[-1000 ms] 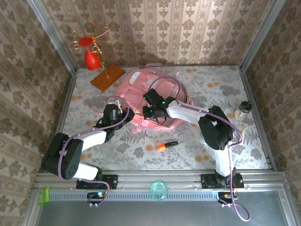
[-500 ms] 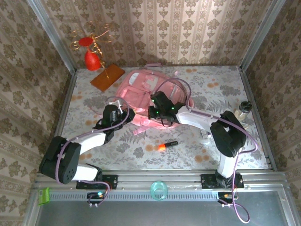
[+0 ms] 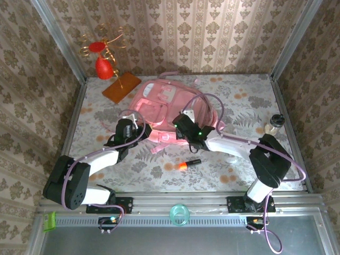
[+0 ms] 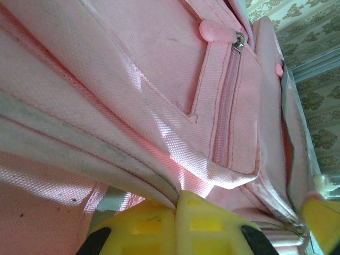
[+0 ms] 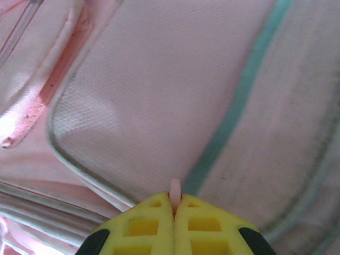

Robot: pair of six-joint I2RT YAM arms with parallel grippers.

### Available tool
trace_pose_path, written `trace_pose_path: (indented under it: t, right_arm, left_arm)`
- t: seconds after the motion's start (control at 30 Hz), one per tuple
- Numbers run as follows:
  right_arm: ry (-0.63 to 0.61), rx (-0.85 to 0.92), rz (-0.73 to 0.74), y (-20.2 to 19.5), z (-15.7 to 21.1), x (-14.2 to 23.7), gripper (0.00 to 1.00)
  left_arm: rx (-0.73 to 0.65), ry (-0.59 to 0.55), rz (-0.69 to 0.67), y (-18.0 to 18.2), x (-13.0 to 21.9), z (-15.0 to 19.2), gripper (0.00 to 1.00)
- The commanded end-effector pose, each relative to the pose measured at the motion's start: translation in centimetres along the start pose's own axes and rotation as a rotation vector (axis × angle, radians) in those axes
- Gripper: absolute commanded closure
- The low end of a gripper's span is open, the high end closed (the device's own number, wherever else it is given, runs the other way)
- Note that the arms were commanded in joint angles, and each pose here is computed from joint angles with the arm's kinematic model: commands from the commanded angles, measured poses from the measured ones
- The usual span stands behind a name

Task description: Pack books, pencil case, and school supplies into a backpack

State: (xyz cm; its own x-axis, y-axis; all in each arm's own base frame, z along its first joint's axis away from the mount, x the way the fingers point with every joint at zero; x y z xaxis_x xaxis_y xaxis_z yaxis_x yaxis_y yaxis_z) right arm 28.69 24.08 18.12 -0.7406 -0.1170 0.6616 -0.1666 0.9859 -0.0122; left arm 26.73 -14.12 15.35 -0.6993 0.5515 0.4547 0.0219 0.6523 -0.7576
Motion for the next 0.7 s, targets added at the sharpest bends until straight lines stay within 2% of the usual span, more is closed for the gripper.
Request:
trace_pose_path:
  t: [0.0,0.23,0.3,0.4,0.43,0.57,0.67]
  right_arm:
    - [-0.105,-0.006,0.258,-3.9,-0.7,2.2,1.00]
    - [-0.172,0.022,0.312,-5.4,-0.2,4.5,1.00]
    - [-0.208,0.028,0.265,-5.3,0.0,4.5,1.00]
    - [-0.296,0.008,0.087,-4.4,-1.0,5.5,1.00]
    - [-0.313,0.008,0.038,-4.1,-1.2,5.8,1.00]
    - [-0.368,0.001,-0.161,-2.7,-2.2,6.8,1.00]
    - [-0.382,-0.008,-0.266,-1.7,-3.0,7.5,1.00]
  left_arm:
    - [-0.033,-0.114,-0.157,2.4,0.5,-1.7,1.00]
    - [-0.034,-0.111,-0.191,3.4,0.1,-2.4,1.00]
    - [-0.044,-0.101,-0.203,3.7,0.0,-2.7,1.00]
    - [-0.049,-0.084,-0.192,3.9,-0.1,-3.0,1.00]
    - [-0.060,-0.079,-0.181,3.8,-0.1,-3.1,0.96]
    - [-0.136,-0.067,-0.144,2.5,0.6,-3.5,0.60]
    - [-0.224,-0.099,-0.134,1.1,2.1,-4.1,0.47]
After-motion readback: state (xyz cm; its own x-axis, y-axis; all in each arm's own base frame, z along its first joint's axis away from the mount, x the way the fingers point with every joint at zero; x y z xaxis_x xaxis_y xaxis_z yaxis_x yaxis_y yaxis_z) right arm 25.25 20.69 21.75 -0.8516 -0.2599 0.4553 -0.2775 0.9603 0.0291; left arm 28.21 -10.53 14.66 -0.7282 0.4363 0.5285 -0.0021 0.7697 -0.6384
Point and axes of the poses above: each hand's point on the last joint's axis, 136 mm out from that joint toward the fingers, its own x axis back along the fingers, its own y axis along the line the jaws close on, z = x × y, the point moved 9 cm from there along x, back along the fingers, and after that the axes turned 8 degrees about x, right-handed, at the moved point
